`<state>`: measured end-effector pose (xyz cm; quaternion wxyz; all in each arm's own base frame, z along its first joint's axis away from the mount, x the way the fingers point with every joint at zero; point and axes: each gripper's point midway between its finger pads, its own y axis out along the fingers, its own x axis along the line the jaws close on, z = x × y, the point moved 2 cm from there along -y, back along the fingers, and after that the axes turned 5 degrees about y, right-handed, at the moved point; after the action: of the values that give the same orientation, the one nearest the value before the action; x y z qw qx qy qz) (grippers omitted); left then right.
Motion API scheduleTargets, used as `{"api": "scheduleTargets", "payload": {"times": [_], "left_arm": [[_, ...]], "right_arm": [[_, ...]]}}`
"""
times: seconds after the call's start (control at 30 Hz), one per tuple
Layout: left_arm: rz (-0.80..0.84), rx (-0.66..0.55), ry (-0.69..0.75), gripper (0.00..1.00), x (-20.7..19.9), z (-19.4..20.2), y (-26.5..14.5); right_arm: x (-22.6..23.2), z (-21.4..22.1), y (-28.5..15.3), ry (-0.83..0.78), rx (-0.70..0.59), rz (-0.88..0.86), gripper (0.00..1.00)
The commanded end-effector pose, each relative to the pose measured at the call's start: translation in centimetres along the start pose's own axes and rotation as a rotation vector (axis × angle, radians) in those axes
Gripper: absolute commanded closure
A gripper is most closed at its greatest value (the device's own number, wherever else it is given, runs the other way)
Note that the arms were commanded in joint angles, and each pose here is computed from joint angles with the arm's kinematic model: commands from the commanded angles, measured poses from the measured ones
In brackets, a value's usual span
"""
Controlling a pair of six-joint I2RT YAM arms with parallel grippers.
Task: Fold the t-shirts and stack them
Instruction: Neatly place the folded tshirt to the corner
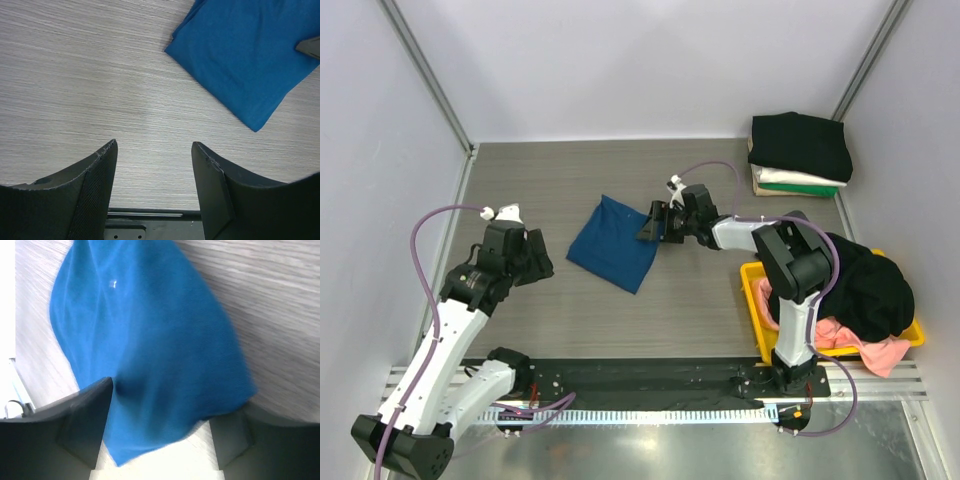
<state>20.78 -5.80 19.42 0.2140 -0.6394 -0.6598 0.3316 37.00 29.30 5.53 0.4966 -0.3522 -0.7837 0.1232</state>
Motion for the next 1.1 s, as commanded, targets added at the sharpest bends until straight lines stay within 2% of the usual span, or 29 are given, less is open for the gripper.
{"api": "scheduleTargets", "payload": {"times": [0.0,0.1,0.13,0.2,0.23,0.4,0.57,0.67,0.7,0.83,1.07], "left_arm": [[0.006,-0.053,-0.014,0.37,-0.1,-1.0,-0.1],[0.006,-0.055,-0.014,0.37,-0.1,-1.0,-0.1],[0.005,-0.057,-0.014,0.37,-0.1,-1.0,-0.2],[0.004,-0.057,-0.015,0.37,-0.1,-1.0,-0.2],[0.005,-0.057,-0.014,0.37,-0.1,-1.0,-0.2],[0.015,-0.073,-0.022,0.37,-0.1,-1.1,-0.4],[0.034,-0.07,-0.023,0.37,-0.4,-1.1,-0.4],[0.048,-0.064,-0.02,0.37,-0.6,-0.9,-0.4],[0.053,-0.065,-0.019,0.37,-0.7,-1.0,-0.5],[0.071,-0.069,-0.017,0.37,-1.0,-1.0,-0.6],[0.091,-0.069,-0.014,0.37,-1.2,-0.9,-0.6]], "right_arm": [[-3.9,5.0,0.5,0.109,0.135,0.118,0.37],[-4.0,4.7,1.0,0.124,0.122,0.104,0.65],[-3.8,4.7,1.2,0.129,0.13,0.089,0.83],[-3.6,4.3,1.5,0.13,0.135,0.072,0.96],[-3.6,4.0,1.4,0.115,0.139,0.07,0.99],[-3.3,2.3,-0.8,0.03,0.189,0.139,0.99],[-3.1,-1.3,-4.9,-0.15,0.157,0.283,0.99],[-3.7,-3.4,-7.5,-0.219,0.101,0.435,0.99],[-4.9,-4.2,-8.6,-0.258,0.073,0.539,0.99],[-6.4,-5.9,-11.8,-0.38,0.031,0.695,0.99],[-7.1,-8.4,-15.5,-0.536,0.012,0.76,0.99]]}}
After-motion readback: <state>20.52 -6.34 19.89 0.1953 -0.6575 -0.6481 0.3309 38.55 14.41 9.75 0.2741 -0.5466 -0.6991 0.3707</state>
